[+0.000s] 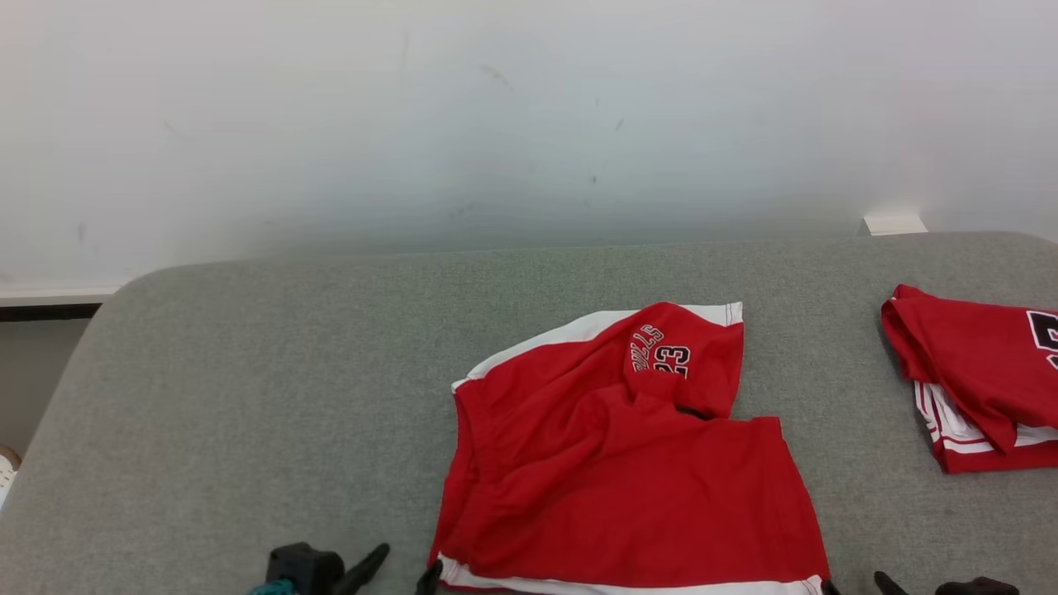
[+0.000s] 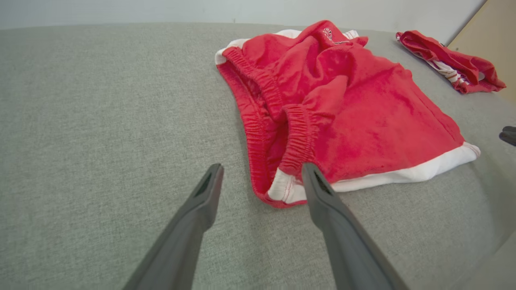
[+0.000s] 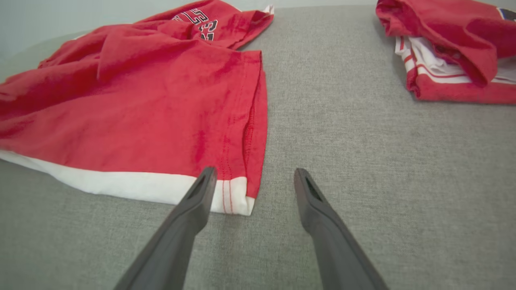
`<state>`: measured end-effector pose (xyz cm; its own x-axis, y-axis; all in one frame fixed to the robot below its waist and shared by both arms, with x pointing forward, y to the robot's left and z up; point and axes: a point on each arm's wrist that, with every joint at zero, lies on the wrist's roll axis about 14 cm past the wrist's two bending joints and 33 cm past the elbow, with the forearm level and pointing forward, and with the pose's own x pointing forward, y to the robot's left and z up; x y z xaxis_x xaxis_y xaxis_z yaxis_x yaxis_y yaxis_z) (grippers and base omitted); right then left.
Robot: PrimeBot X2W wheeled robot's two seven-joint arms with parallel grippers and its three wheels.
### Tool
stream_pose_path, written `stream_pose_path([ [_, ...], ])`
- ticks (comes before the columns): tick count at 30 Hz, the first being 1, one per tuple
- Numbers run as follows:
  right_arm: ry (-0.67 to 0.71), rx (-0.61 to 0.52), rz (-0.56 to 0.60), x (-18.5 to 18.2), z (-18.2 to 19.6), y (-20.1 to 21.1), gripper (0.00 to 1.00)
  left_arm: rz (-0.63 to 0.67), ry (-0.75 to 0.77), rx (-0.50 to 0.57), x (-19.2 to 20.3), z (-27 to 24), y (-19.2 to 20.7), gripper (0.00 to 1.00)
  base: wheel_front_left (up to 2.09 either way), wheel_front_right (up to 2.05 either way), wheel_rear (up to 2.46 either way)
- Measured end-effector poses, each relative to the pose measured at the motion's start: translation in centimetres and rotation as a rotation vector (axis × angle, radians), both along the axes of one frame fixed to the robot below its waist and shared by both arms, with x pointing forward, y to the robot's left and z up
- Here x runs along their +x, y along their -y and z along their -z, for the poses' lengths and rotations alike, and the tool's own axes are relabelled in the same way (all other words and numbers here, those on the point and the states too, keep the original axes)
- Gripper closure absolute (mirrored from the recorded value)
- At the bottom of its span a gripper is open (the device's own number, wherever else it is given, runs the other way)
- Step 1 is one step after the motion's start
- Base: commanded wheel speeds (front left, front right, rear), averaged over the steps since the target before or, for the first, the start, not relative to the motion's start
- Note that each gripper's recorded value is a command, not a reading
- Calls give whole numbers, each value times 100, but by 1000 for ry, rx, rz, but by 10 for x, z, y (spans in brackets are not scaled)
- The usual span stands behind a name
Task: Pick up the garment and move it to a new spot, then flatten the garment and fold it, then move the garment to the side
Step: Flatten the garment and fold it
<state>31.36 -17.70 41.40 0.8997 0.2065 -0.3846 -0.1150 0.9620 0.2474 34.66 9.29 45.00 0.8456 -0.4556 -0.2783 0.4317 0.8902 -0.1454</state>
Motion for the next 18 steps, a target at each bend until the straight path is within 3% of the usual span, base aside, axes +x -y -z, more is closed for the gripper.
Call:
stream_pose_path([
  [8, -88, 12, -57, 1, 19, -18, 0, 79, -111, 7, -12, 22, 16, 0, 0, 0, 0],
  [18, -137, 33, -91, 5, 33, -36, 0, 108, -143, 19, -5, 33, 22, 0, 0, 0, 0],
])
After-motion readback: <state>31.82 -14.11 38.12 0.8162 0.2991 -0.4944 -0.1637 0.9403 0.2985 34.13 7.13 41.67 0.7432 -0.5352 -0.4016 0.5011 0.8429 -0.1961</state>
